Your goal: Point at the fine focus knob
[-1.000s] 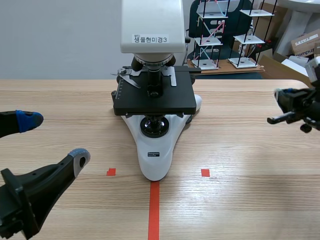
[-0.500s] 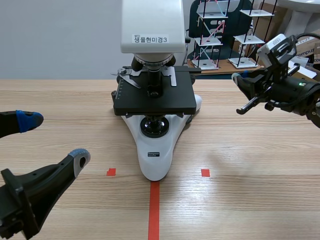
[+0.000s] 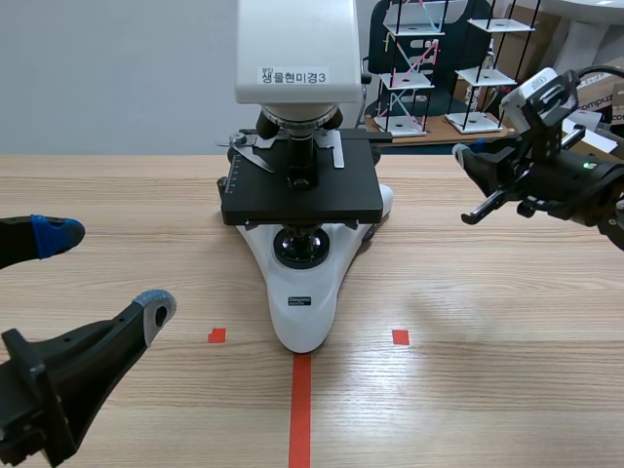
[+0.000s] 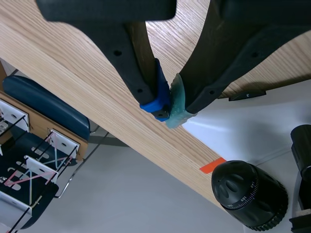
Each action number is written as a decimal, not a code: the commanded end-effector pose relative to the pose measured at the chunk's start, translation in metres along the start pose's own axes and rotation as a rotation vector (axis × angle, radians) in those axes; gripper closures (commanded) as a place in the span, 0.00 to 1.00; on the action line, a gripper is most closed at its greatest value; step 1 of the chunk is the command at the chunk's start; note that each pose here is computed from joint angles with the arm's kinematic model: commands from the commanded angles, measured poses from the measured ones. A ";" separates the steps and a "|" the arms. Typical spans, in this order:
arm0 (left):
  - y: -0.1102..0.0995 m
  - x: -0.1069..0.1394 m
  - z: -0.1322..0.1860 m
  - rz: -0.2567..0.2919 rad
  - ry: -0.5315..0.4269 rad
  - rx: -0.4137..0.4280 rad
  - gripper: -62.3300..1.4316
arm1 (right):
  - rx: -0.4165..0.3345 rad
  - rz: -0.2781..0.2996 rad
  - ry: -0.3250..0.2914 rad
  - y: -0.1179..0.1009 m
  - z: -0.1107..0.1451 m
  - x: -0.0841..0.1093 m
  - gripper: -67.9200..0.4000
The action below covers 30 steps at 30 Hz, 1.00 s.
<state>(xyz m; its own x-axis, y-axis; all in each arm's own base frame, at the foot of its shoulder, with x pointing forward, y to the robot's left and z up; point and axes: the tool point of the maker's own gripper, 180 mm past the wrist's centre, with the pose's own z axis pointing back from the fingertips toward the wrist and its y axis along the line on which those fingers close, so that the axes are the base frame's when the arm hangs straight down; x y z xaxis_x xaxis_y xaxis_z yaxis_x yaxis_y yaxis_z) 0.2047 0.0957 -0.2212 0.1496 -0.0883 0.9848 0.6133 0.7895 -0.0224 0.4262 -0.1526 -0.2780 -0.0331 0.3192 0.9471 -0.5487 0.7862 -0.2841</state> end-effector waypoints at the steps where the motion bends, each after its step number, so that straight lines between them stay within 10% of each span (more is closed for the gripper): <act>1: -0.001 0.007 0.000 0.005 -0.028 -0.003 0.00 | -0.024 0.025 -0.045 -0.014 -0.001 0.018 0.99; 30: -0.001 0.007 0.000 0.005 -0.028 -0.003 0.00 | -0.024 0.024 -0.032 -0.014 -0.001 0.016 0.99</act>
<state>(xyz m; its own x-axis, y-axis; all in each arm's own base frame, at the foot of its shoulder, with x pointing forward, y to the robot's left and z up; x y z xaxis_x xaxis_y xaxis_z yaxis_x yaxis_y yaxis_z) 0.2047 0.0957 -0.2212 0.1496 -0.0883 0.9848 0.6133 0.7895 -0.0224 0.4263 -0.1532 -0.2796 -0.0249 0.3245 0.9455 -0.5485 0.7864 -0.2843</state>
